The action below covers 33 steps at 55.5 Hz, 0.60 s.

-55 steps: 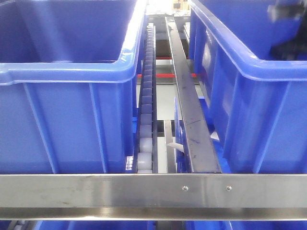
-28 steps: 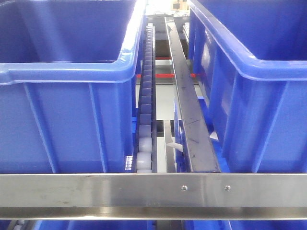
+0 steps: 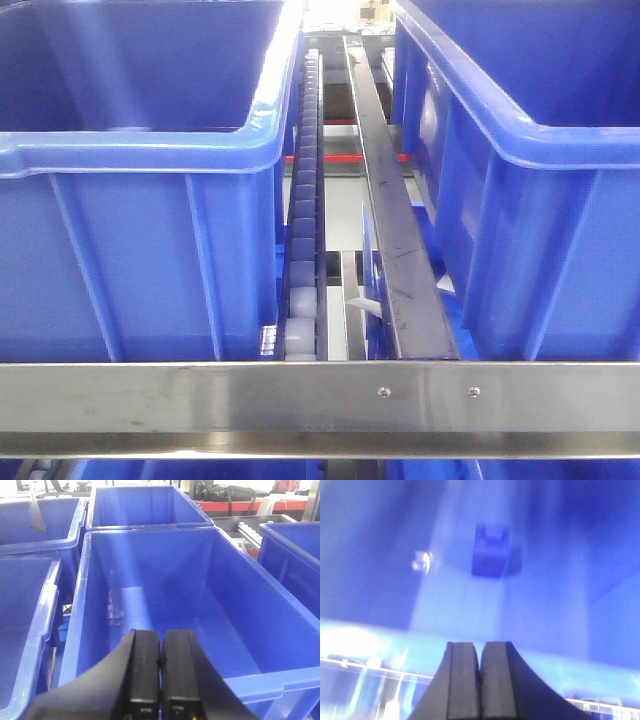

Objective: Pick and sort blue part to right shelf

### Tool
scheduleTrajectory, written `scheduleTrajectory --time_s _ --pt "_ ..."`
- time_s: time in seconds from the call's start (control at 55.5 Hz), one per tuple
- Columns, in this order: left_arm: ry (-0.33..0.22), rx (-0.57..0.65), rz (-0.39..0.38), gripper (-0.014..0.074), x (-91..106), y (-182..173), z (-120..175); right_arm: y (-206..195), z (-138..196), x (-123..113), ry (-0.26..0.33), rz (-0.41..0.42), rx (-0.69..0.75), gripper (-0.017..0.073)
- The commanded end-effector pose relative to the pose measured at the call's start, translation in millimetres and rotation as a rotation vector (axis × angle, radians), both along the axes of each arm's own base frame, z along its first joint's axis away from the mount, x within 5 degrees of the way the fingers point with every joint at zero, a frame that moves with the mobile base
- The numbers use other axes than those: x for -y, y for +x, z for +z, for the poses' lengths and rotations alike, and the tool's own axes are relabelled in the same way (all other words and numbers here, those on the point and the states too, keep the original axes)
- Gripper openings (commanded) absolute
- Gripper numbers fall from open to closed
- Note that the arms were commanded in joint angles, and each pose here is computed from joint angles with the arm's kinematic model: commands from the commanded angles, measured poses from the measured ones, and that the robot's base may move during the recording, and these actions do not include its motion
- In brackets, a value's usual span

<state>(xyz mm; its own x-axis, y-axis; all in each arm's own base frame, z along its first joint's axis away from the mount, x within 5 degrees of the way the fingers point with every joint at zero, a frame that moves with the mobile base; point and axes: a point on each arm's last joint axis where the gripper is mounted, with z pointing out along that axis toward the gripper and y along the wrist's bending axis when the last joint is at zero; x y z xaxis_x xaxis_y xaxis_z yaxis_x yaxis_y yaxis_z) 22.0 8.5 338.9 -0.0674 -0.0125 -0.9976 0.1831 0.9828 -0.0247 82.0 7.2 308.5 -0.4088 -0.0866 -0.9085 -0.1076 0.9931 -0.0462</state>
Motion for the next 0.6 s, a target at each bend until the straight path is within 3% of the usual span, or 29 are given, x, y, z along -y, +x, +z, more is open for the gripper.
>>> scheduleTrajectory --time_s 0.0,0.271,0.577 --pt "-0.014 0.095 -0.025 0.0124 1.6 -0.5 14.6 -21.4 13.7 1.1 0.008 -0.002 0.19 0.0059" --pt "-0.014 0.095 -0.025 0.0124 1.6 -0.5 14.6 -88.0 20.0 3.8 0.022 -0.002 0.511 0.0059" --pt "-0.013 0.087 -0.031 0.0124 1.6 -0.4 13.8 -84.6 20.4 3.6 0.021 -0.001 0.488 0.0059"
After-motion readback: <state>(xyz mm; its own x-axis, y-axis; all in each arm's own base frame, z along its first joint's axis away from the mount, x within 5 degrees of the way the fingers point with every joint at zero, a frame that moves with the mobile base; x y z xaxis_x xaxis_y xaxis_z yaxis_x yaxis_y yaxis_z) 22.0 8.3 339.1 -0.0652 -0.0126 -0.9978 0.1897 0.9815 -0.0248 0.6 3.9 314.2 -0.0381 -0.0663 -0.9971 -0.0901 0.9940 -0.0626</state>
